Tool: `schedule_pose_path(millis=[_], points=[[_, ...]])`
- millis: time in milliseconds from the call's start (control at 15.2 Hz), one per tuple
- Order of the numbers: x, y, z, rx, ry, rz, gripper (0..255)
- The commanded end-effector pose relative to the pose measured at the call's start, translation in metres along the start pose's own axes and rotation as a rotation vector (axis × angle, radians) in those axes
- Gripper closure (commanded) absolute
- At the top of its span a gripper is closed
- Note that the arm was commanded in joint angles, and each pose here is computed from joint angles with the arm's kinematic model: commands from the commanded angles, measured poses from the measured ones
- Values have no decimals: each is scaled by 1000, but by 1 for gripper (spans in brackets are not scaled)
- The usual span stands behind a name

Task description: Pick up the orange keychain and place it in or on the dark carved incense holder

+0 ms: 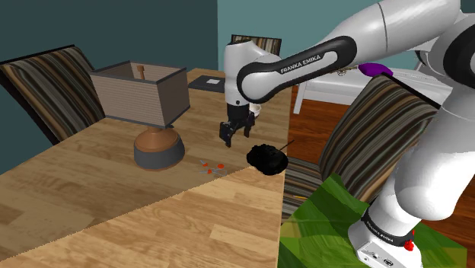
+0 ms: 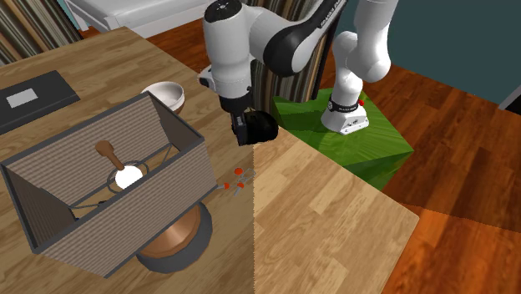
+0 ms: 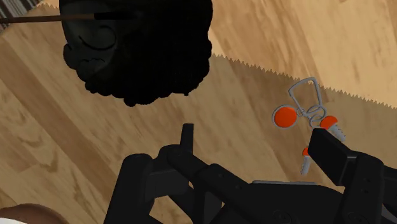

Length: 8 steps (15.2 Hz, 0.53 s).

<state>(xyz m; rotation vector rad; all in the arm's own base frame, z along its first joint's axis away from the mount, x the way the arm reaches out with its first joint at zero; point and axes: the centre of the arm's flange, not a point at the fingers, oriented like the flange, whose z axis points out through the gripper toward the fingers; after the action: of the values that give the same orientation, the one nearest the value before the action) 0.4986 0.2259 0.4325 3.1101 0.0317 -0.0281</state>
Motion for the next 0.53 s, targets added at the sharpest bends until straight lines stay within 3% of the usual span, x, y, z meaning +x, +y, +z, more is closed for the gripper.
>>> schedule_pose_path(millis=[0, 462], points=[[14, -19, 9, 2, 1, -9, 0], [57, -91, 46, 6, 5, -44, 0]])
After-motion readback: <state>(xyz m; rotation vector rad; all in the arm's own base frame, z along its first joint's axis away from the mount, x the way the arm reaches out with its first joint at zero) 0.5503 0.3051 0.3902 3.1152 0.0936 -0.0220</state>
